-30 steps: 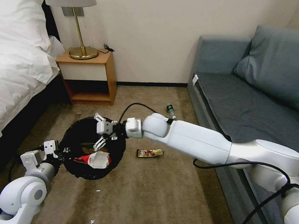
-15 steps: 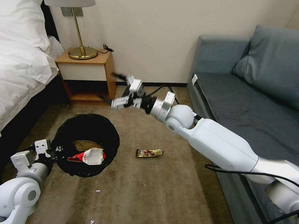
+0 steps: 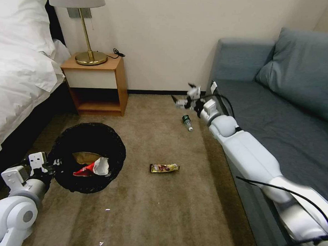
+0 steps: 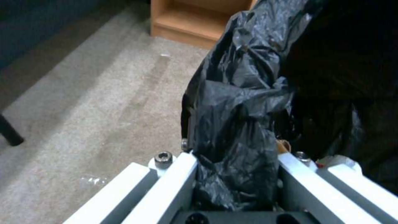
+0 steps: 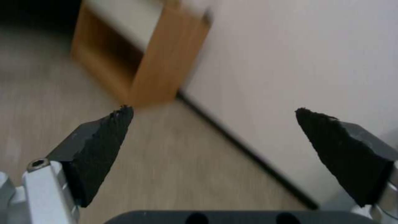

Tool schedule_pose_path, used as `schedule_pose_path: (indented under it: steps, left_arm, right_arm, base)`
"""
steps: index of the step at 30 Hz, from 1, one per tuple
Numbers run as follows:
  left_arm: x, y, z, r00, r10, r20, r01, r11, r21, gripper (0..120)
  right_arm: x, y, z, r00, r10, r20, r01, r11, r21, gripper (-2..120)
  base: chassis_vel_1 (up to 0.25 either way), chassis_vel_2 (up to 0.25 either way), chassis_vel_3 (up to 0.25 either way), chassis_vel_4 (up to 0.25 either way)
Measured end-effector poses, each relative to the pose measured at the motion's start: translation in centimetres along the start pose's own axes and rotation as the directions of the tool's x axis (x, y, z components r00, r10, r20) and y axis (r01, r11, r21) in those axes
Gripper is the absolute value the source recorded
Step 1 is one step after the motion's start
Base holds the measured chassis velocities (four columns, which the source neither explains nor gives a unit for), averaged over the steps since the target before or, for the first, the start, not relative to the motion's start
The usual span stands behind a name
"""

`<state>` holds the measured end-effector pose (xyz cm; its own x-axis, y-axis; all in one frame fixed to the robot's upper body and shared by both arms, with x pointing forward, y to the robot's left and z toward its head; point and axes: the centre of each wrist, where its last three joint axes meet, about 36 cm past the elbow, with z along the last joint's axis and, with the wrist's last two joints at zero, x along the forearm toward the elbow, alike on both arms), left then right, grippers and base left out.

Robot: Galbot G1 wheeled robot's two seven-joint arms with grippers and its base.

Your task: Pick up the trash bin, then pick up the garbage on the floor and place it into the trash bin.

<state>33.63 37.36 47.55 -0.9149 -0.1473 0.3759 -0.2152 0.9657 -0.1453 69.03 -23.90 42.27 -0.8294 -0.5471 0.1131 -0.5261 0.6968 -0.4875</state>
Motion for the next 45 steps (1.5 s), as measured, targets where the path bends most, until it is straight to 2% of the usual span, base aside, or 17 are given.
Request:
schedule_pose_path:
  steps: [3, 6, 8, 11, 13, 14, 16, 18, 21, 28, 31, 33, 36, 45]
  left_arm:
    - [-0.7, -0.1, 0.1, 1.000, 0.013, -0.008, -0.013, 1.000, -0.005, 0]
    - [-0.7, 0.0, 0.1, 1.000, 0.013, -0.006, -0.013, 1.000, -0.006, 0]
    - [-0.6, 0.2, 0.1, 1.000, 0.012, -0.005, -0.012, 1.000, -0.009, 0]
    - [-0.4, 0.2, 0.1, 1.000, 0.009, -0.003, -0.010, 1.000, -0.011, 0]
    - [0.0, 0.2, 0.0, 1.000, 0.011, 0.000, -0.011, 1.000, -0.012, 0]
    - [0.0, 0.2, 0.0, 1.000, 0.011, 0.000, -0.011, 1.000, -0.012, 0]
    - [0.2, 0.1, 0.1, 1.000, 0.010, -0.002, -0.010, 1.000, -0.014, 0]
    - [0.3, 0.0, 0.2, 1.000, 0.008, -0.004, -0.008, 1.000, -0.016, 0]
    - [0.5, -0.2, 0.2, 1.000, 0.007, -0.003, -0.007, 1.000, -0.018, 0]
    - [0.6, -0.4, 0.2, 1.000, 0.006, -0.003, -0.006, 1.000, -0.019, 0]
    - [0.6, -0.4, 0.3, 1.000, 0.007, -0.004, -0.007, 1.000, -0.017, 0]
    - [0.5, -0.6, 0.4, 1.000, 0.009, -0.005, -0.009, 1.000, -0.014, 0]
    - [0.4, -0.6, 0.5, 1.000, 0.009, -0.007, -0.009, 1.000, -0.013, 0]
    - [0.6, -0.6, 0.5, 1.000, 0.011, -0.007, -0.011, 1.000, -0.013, 0]
  right_arm:
    - [-0.7, 1.3, 3.1, 0.987, -0.133, -0.093, 0.140, 0.987, 0.076, 100]
    - [-0.8, 1.8, 3.5, 0.978, -0.174, -0.118, 0.185, 0.978, 0.092, 100]
    - [-1.1, 3.3, 4.0, 0.957, -0.239, -0.162, 0.263, 0.952, 0.154, 100]
    - [-1.0, 3.8, 4.2, 0.951, -0.254, -0.177, 0.285, 0.942, 0.179, 100]
    - [-0.7, 6.5, 6.0, 0.918, -0.302, -0.257, 0.367, 0.893, 0.261, 100]
    - [-0.7, 6.5, 6.0, 0.918, -0.302, -0.257, 0.367, 0.893, 0.261, 100]
    - [-0.2, 8.9, 7.4, 0.895, -0.343, -0.285, 0.414, 0.876, 0.246, 100]
    - [0.2, 10.0, 8.1, 0.884, -0.364, -0.294, 0.436, 0.869, 0.234, 100]
    - [0.8, 11.0, 8.9, 0.870, -0.386, -0.306, 0.459, 0.862, 0.218, 100]
    - [2.2, 10.3, 10.6, 0.844, -0.414, -0.341, 0.498, 0.842, 0.208, 100]
    - [2.9, 9.9, 11.2, 0.819, -0.449, -0.356, 0.538, 0.817, 0.207, 100]
    - [3.5, 10.3, 11.9, 0.789, -0.487, -0.374, 0.583, 0.785, 0.209, 100]
    - [3.6, 10.7, 12.2, 0.777, -0.499, -0.383, 0.602, 0.768, 0.219, 100]
    - [3.5, 12.3, 13.2, 0.783, -0.451, -0.429, 0.583, 0.773, 0.251, 100]
  base:
    - [0.000, 0.000, 0.000, 0.000]
    - [0.000, 0.000, 0.000, 0.000]
    - [0.000, 0.000, 0.000, 0.000]
    - [0.000, 0.000, 0.000, 0.000]
    - [0.000, 0.000, 0.000, 0.000]
    - [0.000, 0.000, 0.000, 0.000]
    - [0.000, 0.000, 0.000, 0.000]
    - [0.000, 0.000, 0.000, 0.000]
    - [0.000, 0.000, 0.000, 0.000]
    - [0.000, 0.000, 0.000, 0.000]
    - [0.000, 0.000, 0.000, 0.000]
    - [0.000, 0.000, 0.000, 0.000]
    - [0.000, 0.000, 0.000, 0.000]
    - [0.000, 0.000, 0.000, 0.000]
